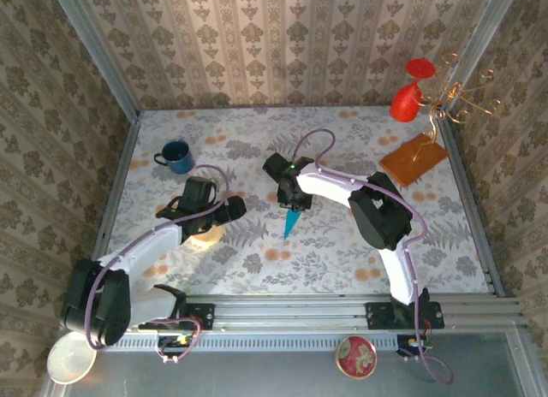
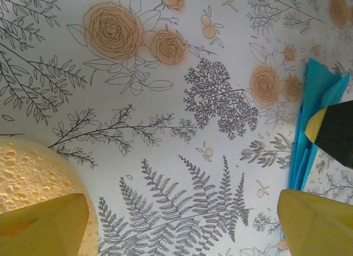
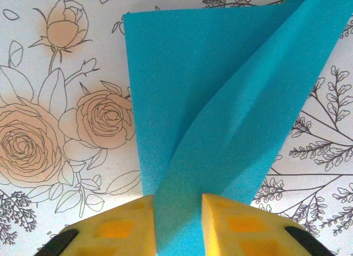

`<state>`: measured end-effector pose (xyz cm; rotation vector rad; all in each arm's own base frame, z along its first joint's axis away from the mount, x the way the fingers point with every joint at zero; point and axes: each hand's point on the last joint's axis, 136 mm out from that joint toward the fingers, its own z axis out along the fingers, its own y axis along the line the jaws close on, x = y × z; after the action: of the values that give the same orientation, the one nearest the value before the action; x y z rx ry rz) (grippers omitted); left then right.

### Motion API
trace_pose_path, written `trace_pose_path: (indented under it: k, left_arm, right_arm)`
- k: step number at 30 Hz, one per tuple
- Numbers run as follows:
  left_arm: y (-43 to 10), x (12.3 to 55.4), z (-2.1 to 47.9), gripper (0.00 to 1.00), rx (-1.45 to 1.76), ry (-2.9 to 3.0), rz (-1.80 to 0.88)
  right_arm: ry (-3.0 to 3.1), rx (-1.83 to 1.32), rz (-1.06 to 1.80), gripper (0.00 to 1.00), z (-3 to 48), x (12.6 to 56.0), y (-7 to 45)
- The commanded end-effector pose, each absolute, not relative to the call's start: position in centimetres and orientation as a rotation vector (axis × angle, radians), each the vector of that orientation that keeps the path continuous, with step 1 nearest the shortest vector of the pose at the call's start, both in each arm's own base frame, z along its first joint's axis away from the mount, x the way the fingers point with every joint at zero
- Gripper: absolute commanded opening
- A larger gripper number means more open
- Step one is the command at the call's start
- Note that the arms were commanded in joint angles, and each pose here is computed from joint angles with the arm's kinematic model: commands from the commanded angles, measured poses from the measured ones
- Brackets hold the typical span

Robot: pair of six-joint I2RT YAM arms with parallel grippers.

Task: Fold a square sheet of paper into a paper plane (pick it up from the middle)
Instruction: Turn over the paper plane at the center of the table.

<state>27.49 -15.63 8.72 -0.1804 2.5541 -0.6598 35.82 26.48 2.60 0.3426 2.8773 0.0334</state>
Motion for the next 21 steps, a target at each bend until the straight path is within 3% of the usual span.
trace_pose_path:
  k: [1,10,15,21]
  left_arm:
    - [-15.3,27.5,9.6,0.9,-0.164,2.545,-0.653]
    - [-15.8,27.7,10.0,0.9,-0.157,2.535,-0.688]
    - [-16.2,27.8,10.1,0.9,-0.155,2.534,-0.714]
    - [-17.0,28.1,10.6,0.9,-0.158,2.518,-0.777]
  right_arm:
    - [2.843,0.355,-0.002,0.25,4.2,35.6,25.7]
    - [2.817,0.351,0.006,0.15,5.4,35.6,25.3]
    - [2.798,0.318,0.035,0.02,6.3,35.7,25.4]
    - [2.747,0.134,0.297,0.0,9.5,36.0,28.3]
